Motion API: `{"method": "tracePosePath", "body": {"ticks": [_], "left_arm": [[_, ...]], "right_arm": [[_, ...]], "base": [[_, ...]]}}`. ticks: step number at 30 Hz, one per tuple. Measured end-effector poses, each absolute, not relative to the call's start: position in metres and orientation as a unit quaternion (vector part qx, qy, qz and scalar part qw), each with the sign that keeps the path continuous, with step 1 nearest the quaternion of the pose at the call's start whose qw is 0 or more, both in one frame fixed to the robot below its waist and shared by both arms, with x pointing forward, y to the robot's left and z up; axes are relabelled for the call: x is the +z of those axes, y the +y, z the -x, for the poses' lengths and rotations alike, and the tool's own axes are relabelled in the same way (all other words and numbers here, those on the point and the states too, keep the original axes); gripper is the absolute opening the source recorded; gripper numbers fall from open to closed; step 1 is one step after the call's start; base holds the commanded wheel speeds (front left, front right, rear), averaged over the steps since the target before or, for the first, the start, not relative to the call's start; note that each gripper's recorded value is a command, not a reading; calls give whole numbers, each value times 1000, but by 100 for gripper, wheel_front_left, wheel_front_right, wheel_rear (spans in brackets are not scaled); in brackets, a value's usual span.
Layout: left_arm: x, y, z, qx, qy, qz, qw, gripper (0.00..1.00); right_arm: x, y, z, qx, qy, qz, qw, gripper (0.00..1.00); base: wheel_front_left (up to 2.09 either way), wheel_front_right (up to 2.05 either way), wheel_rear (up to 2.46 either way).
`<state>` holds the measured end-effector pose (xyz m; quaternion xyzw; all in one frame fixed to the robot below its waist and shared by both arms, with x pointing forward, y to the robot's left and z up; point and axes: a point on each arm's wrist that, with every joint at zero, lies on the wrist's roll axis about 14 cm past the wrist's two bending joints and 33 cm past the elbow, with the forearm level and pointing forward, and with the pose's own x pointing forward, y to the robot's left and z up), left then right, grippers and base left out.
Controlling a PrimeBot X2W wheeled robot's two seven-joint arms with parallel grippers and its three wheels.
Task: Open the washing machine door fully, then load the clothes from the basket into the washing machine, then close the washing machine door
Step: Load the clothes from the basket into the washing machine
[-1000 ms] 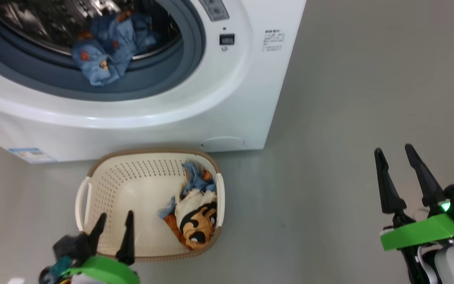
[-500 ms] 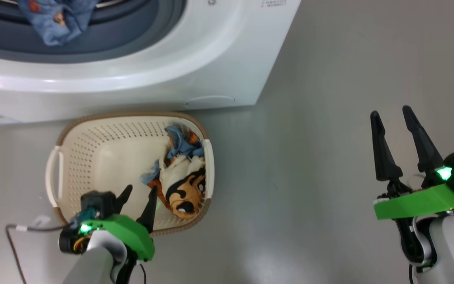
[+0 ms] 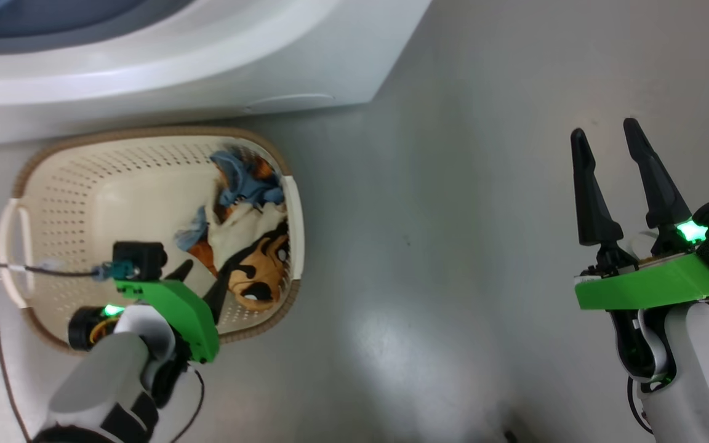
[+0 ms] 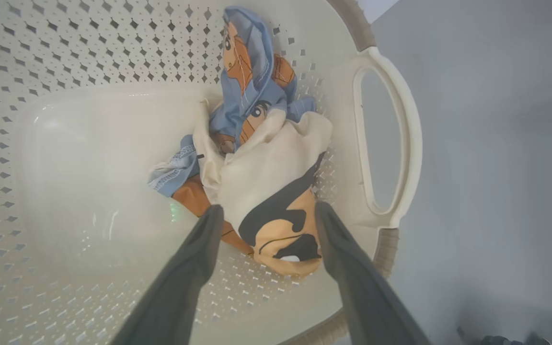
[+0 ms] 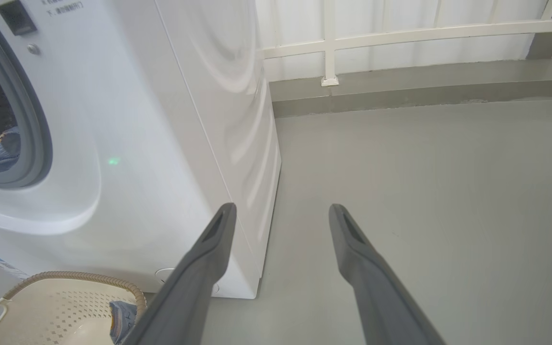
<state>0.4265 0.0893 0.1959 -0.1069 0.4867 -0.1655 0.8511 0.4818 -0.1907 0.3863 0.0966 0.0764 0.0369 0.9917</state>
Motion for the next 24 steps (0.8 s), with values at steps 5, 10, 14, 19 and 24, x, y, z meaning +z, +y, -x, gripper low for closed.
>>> {"method": "tracePosePath", "body": {"ticks": [5,10,14,19,24], "left_arm": [[178,86,-429,-178,522,111,827,100],[166,77,-434,-198,541,119,809,100],[156,68,-435,-215,553,119,796,100],[143,63,-435,-224,567,123,784,100],[135,54,-440,-229,570,133,778,100]], "right_arm": [[376,-196,-484,28,84,-94,992,100],[364,-200,-484,20,96,-93,991,100],[358,-203,-487,16,100,-90,991,100],[347,-204,-487,15,111,-87,990,100],[341,-203,-489,18,114,-85,990,100]], "base": [[0,0,0],[0,0,0],[0,0,0],[0,0,0],[0,0,0]]}}
